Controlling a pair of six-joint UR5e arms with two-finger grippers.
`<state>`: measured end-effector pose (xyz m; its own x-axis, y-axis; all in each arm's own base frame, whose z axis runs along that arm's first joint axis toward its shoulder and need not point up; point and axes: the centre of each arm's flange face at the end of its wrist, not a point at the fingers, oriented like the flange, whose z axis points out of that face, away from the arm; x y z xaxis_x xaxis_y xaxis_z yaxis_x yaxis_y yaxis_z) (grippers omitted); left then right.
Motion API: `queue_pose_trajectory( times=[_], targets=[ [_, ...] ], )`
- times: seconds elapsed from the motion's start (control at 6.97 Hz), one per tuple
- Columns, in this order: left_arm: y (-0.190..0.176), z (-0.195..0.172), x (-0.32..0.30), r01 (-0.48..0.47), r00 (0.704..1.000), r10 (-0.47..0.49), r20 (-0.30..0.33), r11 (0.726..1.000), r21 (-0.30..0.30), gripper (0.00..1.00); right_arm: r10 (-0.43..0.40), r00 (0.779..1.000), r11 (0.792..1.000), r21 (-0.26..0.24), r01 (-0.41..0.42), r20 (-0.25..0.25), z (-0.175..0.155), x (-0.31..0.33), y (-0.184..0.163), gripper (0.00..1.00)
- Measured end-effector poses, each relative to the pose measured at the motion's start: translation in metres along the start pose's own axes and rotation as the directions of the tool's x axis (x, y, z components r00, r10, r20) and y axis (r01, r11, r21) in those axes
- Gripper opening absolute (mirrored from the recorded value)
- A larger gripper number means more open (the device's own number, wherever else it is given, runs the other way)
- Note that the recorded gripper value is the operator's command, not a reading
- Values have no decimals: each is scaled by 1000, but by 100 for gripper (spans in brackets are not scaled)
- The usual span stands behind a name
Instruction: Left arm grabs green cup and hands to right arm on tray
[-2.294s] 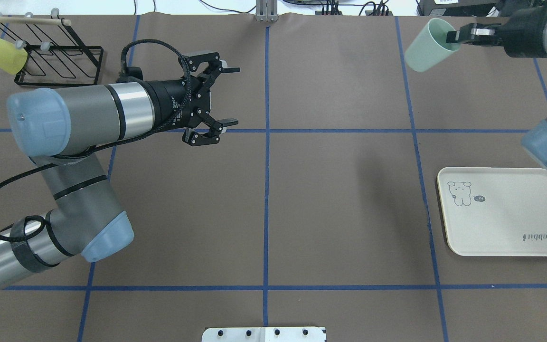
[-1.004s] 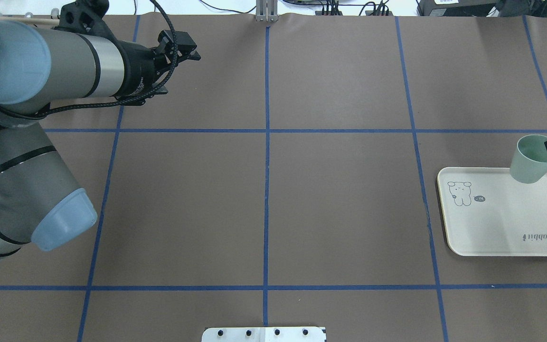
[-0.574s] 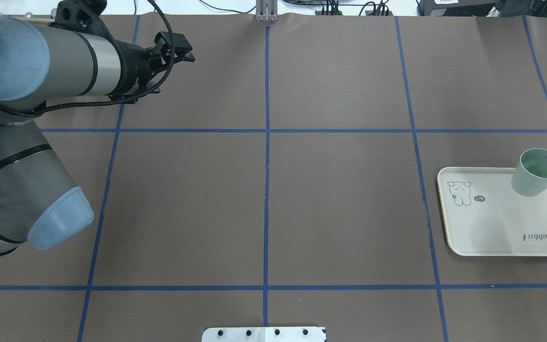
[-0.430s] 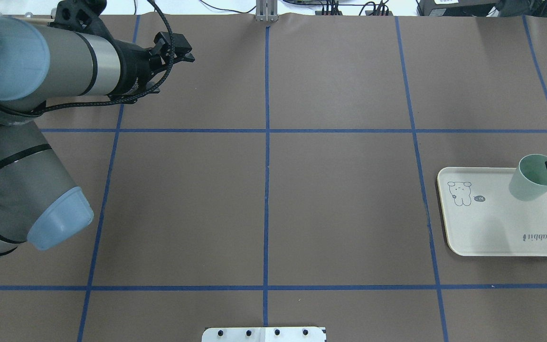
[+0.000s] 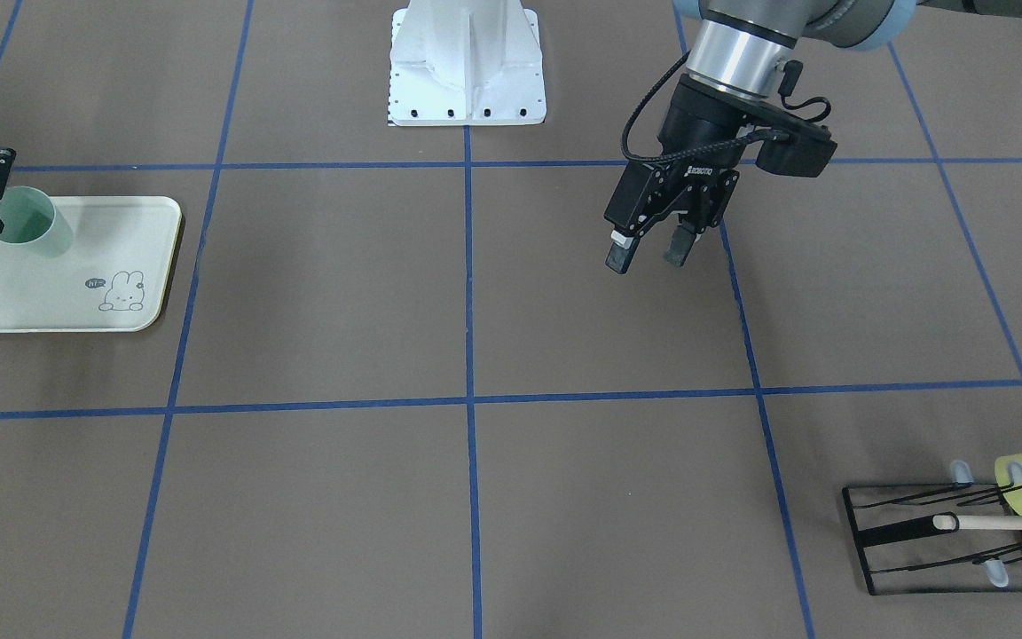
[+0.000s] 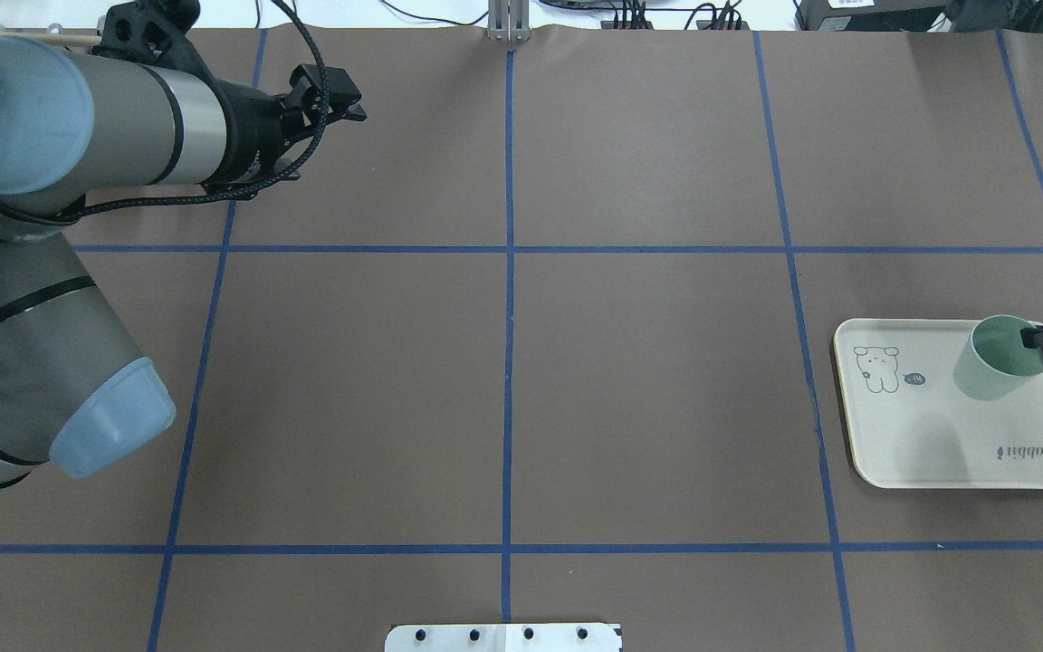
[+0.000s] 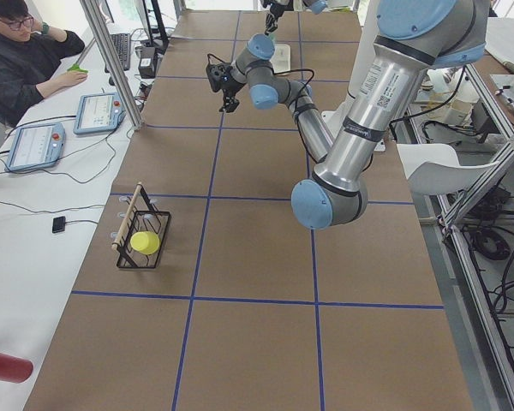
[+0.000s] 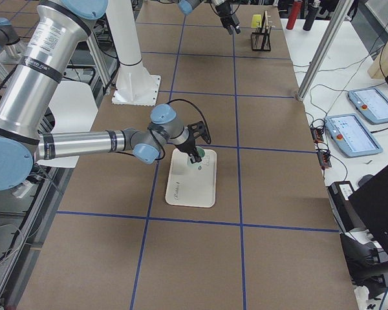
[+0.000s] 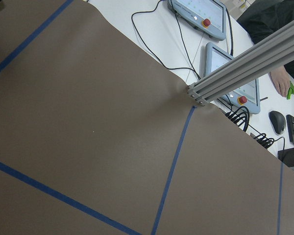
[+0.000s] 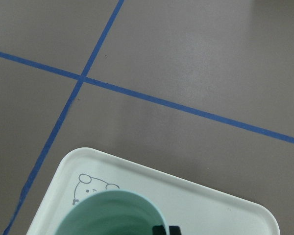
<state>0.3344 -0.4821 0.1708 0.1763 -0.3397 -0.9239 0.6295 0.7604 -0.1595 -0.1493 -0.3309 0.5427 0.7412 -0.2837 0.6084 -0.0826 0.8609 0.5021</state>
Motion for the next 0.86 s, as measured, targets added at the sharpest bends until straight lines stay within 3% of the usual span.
queue_pose_trajectory(
  times=[0.29,0.86],
  targets=[
    [0,1,-2,0,1000,0,3,1000,1,99,-18,999,999,32,17,32,25,29,35,0],
    [-1,4,-4,-1,1000,1,11,1000,1,99,-34,997,998,57,30,66,31,28,39,0]
  ],
)
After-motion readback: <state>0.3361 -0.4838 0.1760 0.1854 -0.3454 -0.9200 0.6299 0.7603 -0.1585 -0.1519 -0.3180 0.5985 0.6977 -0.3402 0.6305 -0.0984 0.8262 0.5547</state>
